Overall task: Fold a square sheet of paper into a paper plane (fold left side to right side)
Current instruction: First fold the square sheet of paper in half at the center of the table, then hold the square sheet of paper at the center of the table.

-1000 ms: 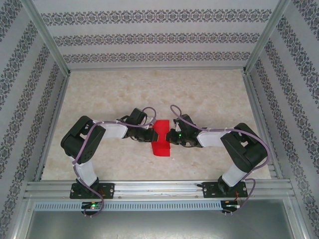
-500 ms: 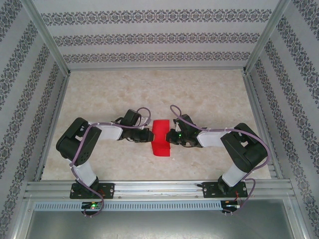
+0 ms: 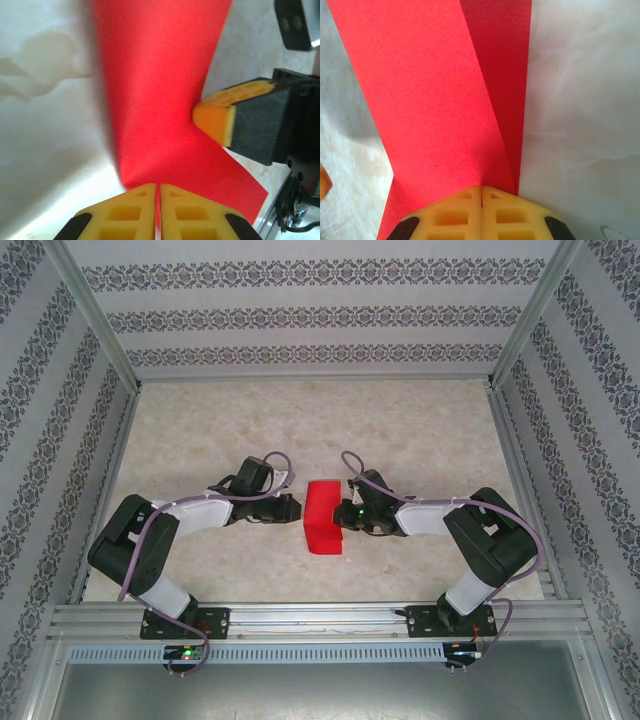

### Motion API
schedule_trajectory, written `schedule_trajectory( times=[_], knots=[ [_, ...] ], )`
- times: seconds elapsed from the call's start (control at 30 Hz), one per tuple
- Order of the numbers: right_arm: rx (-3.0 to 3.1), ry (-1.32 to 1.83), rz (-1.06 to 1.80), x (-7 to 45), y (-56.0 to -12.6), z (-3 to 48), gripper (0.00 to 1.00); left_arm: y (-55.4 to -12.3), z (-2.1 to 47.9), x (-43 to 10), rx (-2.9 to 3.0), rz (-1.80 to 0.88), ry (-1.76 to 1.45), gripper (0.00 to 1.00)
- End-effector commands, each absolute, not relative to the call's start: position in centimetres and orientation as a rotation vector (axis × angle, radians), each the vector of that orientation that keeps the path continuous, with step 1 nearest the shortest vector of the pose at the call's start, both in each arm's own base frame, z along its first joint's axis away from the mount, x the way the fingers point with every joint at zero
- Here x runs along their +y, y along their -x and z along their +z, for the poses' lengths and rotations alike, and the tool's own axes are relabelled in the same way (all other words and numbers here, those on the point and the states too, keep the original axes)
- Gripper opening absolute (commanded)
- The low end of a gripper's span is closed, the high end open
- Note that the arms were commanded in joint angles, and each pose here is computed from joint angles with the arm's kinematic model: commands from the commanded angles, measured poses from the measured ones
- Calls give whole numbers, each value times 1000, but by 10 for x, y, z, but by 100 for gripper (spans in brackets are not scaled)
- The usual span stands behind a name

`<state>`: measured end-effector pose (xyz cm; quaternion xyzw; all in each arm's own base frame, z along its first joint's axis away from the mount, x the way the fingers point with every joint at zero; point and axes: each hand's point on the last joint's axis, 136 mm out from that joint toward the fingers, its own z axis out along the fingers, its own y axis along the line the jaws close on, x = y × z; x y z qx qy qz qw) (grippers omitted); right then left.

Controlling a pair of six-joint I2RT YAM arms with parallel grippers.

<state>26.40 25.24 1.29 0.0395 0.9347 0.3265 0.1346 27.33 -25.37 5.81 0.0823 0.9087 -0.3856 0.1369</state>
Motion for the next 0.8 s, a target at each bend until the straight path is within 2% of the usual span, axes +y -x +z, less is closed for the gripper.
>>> schedule_trajectory(
  times=[0.0, 0.33, 0.77],
  knots=[
    [2909, -193, 682, 211, -232, -31, 0, -273, 66, -273, 2606, -1176, -274, 9],
    [2909, -185, 695, 215, -233, -30, 0, -269, 36, -294, 2681, -1169, -311, 8],
    [2865, -146, 768, 226, -240, -14, 0, -257, 8, -281, 2786, -1047, -271, 8]
  ],
)
